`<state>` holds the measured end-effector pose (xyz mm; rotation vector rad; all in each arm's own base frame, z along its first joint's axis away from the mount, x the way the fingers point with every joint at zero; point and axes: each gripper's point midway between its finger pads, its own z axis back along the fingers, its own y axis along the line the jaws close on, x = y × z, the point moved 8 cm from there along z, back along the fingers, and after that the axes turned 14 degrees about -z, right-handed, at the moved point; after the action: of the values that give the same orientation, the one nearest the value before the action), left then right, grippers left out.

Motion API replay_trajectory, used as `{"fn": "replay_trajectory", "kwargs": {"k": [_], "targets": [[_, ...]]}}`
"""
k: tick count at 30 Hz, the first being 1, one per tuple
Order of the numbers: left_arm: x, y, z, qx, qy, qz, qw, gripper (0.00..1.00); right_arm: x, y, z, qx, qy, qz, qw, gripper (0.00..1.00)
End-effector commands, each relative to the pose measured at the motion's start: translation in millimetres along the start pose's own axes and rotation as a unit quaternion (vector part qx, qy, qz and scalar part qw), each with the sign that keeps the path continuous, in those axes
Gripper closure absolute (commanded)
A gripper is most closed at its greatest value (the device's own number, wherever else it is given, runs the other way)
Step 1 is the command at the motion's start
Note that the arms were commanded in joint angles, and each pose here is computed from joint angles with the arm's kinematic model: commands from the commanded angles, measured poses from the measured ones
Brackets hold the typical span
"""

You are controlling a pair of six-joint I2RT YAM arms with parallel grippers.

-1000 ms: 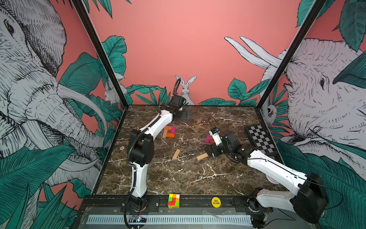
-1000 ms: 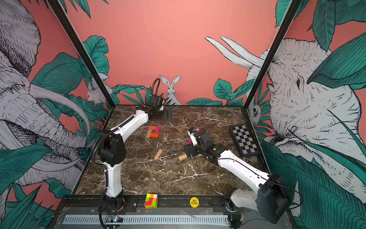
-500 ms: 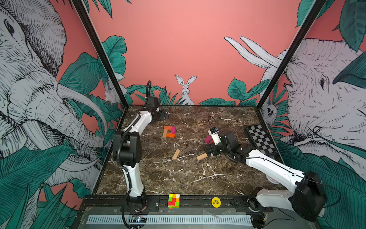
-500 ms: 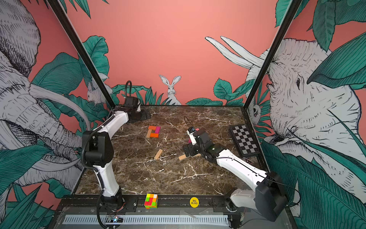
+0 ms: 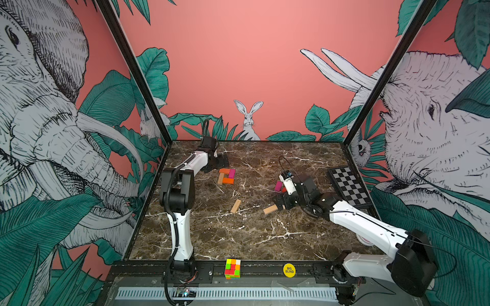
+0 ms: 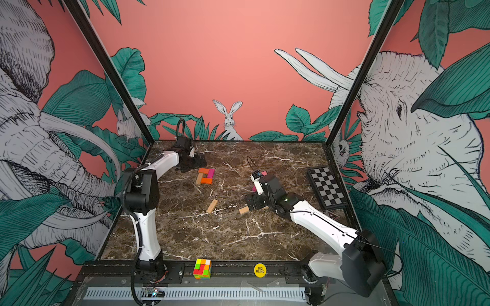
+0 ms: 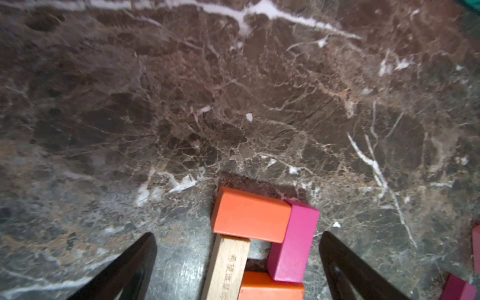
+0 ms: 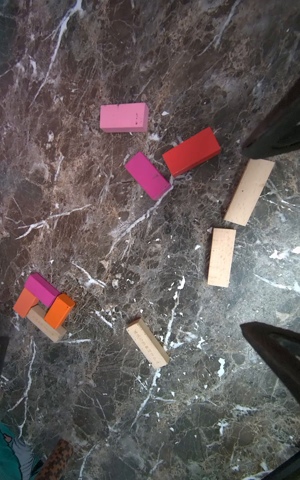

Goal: Assemble the letter p with building blocks
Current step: Adjust the building block at the center of the board.

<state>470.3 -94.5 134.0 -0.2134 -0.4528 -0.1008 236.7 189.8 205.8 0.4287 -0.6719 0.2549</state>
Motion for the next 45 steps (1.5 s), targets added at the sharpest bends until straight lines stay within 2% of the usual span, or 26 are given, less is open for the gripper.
{"fn": "replay_trajectory", "kwargs": {"k": [1, 14, 45], "targets": [[4, -4, -3, -0.015, 0.001, 0.003, 1.000, 0.01, 1, -1, 4, -0.001, -0.011, -0.005, 1.000, 0.02], [1, -6, -25, -0.039, 0.015, 0.012, 0.999, 0.01, 1, -1, 1, -0.002, -0.006, -0.003, 1.000, 0.02], [-3, -25, -32, -0.059, 0.029, -0.011, 0.998, 0.01, -2, -1, -4, 0.004, 0.001, -0.011, 1.000, 0.02]]}}
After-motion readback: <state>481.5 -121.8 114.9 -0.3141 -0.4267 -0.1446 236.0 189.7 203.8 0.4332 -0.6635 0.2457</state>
